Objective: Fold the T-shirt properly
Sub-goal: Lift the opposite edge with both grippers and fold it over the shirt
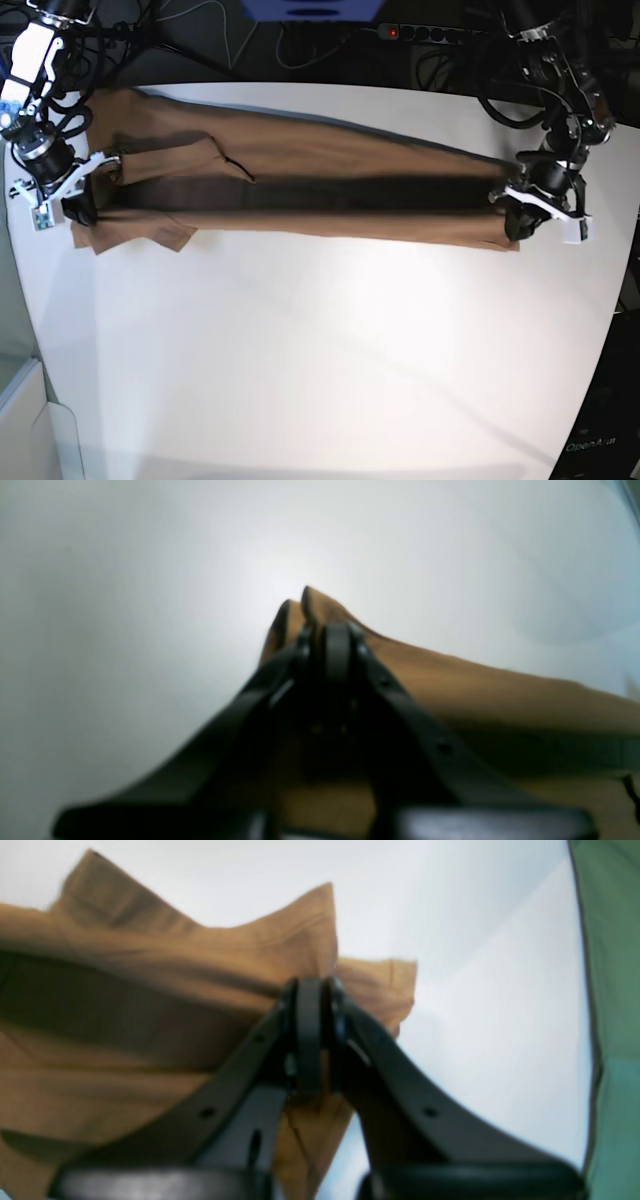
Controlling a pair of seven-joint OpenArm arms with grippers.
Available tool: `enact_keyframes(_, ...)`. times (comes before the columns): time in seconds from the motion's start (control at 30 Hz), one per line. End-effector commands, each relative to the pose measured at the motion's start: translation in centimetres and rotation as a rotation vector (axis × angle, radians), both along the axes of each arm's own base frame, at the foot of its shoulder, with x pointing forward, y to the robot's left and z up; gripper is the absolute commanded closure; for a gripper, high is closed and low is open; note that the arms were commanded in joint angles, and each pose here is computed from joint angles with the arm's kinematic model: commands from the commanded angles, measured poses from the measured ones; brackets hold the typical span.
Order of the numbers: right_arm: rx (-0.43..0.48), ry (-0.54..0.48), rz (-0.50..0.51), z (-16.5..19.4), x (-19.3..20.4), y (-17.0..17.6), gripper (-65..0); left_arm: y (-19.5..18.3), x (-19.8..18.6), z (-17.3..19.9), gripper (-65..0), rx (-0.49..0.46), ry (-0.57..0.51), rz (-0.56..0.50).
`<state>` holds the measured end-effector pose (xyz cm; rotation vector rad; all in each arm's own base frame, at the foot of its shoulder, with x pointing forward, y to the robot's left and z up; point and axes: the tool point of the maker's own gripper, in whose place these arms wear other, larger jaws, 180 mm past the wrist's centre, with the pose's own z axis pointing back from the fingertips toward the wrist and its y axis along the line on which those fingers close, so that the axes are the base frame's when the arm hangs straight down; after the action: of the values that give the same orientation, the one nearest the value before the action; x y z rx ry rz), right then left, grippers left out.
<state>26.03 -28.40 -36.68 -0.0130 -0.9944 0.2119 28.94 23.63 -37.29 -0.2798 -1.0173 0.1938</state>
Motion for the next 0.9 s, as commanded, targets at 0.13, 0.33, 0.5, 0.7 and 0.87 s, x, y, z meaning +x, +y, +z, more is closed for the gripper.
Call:
enact_keyframes(0.13,-0.008,-0.026,-0.048,0.7,-1.0,-1.4,-0.7,0.2,0.0,1.3,-2.4,-0.024,-0.058,0.005)
enact_keyframes(0.33,-0.057,-0.055,-0.006,2.7,-2.1,0.0,-0.7,0.7,-0.1,1.2,-2.4,-0.016,-0.048,0.002)
enact_keyframes(0.5,-0.094,-0.072,0.027,4.2,-2.9,0.8,-0.7,0.9,-0.6,0.9,-2.4,-0.010,-0.035,0.001)
enact_keyframes(0.7,-0.080,-0.032,0.021,3.2,-4.4,1.3,-0.7,1.0,-0.6,0.8,-2.4,-0.008,-0.031,0.001)
enact_keyframes(0.87,-0.055,-0.037,0.018,2.8,-5.3,1.9,-0.7,1.0,-0.6,0.8,-2.4,-0.006,-0.030,0.001)
